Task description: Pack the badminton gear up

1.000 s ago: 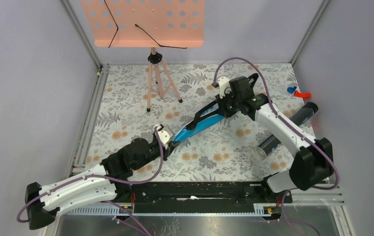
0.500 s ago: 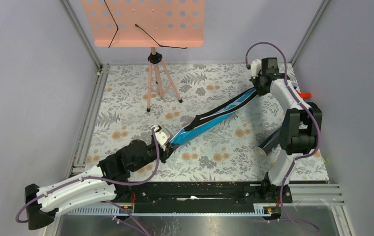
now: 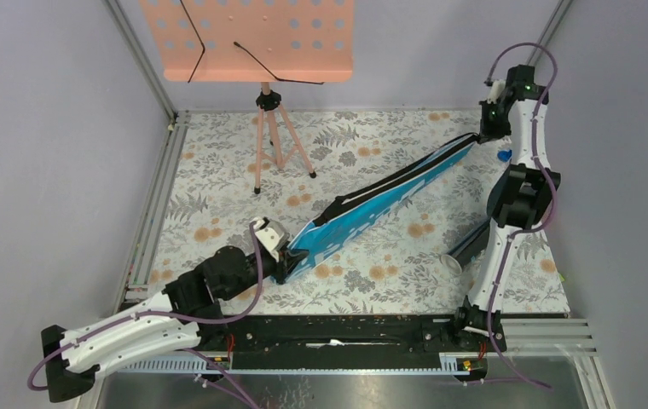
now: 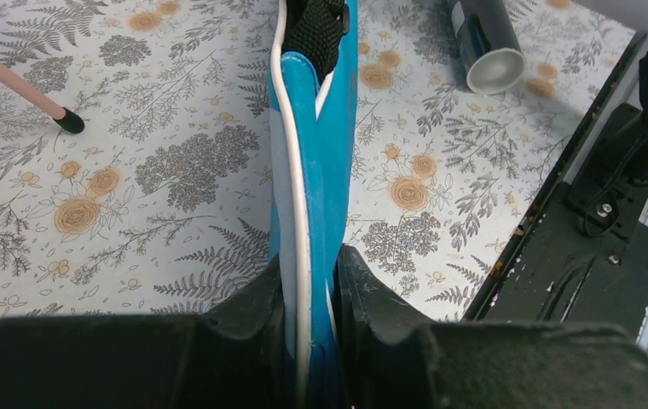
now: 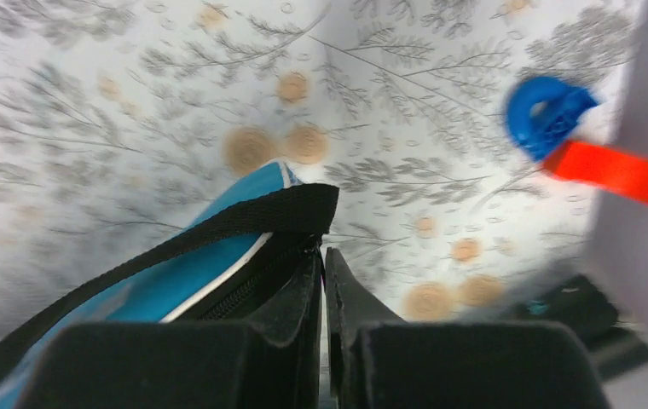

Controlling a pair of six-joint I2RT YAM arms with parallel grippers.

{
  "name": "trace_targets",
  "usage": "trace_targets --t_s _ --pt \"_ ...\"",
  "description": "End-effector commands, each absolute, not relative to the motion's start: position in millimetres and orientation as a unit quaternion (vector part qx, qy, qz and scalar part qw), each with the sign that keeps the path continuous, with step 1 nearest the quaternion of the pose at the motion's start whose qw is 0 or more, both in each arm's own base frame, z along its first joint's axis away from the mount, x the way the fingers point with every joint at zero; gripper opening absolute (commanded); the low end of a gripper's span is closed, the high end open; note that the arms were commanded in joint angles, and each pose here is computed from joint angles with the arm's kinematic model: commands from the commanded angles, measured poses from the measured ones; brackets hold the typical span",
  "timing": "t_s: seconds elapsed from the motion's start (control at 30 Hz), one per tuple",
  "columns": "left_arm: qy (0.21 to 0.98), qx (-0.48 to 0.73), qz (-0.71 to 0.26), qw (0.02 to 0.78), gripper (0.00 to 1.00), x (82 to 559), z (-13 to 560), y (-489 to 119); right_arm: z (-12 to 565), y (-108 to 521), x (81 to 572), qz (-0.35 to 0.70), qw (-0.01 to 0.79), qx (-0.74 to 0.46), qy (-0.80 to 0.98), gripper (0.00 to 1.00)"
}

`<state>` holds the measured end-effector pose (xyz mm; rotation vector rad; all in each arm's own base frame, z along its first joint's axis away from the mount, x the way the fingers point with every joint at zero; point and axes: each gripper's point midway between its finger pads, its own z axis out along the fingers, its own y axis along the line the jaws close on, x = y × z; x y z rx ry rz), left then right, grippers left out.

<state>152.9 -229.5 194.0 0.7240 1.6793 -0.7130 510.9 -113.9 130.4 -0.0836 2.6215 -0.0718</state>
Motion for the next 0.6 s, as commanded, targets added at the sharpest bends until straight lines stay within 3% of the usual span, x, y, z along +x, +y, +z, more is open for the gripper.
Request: trace_targets --t_s 0.0,0.23,0.57 --pt "0.719 0.254 -0.282 0.583 0.00 163 204 -208 161 -170 527 0.061 0.300 0.226 0.925 0.00" --pt "0.715 0.235 -0.289 0.591 0.00 164 211 -204 141 -161 537 0.146 0.355 0.353 0.853 0.00" --pt "0.723 0.239 -0.296 0.577 0.00 160 209 -208 94 -169 511 0.104 0.345 0.416 0.835 0.00"
